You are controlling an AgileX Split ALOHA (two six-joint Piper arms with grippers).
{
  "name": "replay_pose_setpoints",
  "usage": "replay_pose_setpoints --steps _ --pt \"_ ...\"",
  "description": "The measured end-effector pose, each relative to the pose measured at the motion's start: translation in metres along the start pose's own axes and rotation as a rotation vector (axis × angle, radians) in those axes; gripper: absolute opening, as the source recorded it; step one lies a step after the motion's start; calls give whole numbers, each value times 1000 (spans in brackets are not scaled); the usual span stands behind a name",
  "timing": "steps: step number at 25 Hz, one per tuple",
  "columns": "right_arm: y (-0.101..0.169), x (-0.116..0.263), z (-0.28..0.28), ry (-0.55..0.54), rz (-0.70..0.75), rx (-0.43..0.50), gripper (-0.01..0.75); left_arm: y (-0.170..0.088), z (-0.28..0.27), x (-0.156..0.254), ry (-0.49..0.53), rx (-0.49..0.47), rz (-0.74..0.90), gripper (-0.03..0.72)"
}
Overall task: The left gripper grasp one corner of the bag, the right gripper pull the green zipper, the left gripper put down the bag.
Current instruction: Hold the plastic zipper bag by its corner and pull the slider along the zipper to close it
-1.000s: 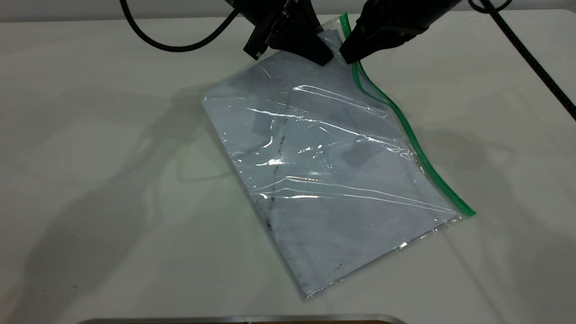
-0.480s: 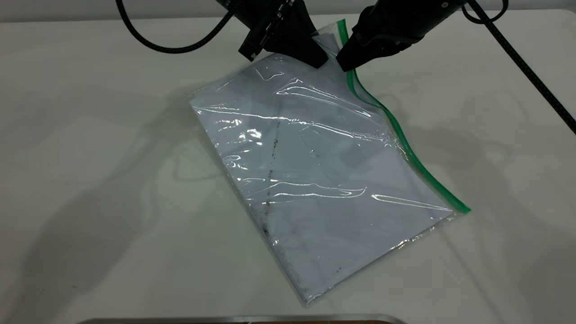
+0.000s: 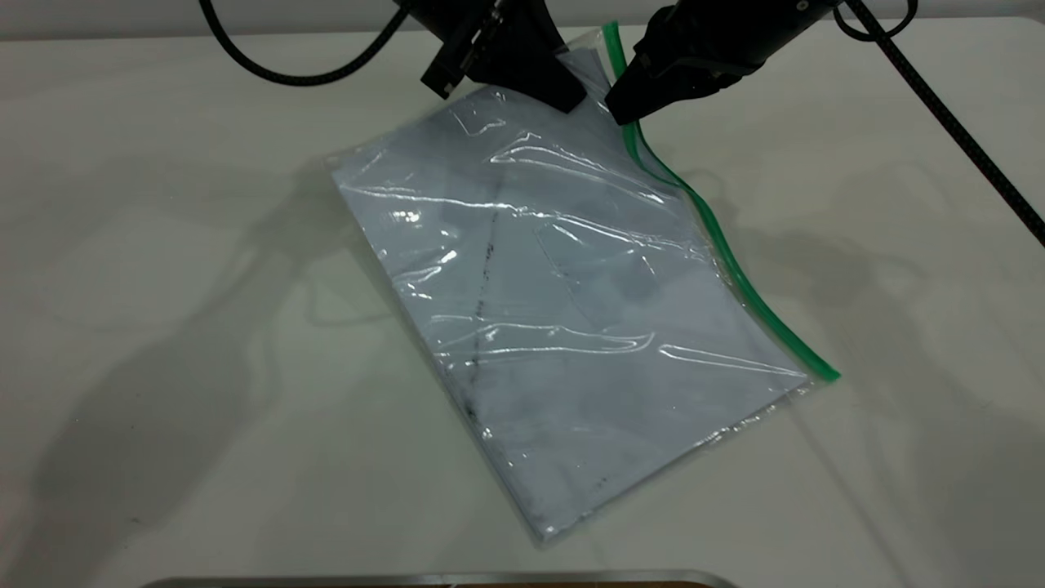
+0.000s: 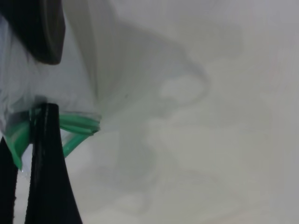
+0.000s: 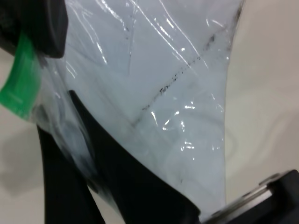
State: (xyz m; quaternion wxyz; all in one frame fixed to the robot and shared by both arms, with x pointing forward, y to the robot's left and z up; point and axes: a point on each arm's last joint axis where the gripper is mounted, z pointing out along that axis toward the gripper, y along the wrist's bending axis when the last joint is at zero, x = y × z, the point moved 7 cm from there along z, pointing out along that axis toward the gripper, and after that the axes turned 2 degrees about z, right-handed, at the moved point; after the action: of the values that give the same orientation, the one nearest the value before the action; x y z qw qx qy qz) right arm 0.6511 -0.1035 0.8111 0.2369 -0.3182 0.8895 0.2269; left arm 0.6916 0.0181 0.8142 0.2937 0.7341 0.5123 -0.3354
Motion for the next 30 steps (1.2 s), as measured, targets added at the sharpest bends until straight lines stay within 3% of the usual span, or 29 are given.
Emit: replay_pose_setpoints --steps 23,30 --pt "-8 18 3 86 -66 39 66 6 -25 5 -4 -38 -33 55" --pt "-9 34 1 184 -81 40 71 9 -37 13 2 -59 -60 55"
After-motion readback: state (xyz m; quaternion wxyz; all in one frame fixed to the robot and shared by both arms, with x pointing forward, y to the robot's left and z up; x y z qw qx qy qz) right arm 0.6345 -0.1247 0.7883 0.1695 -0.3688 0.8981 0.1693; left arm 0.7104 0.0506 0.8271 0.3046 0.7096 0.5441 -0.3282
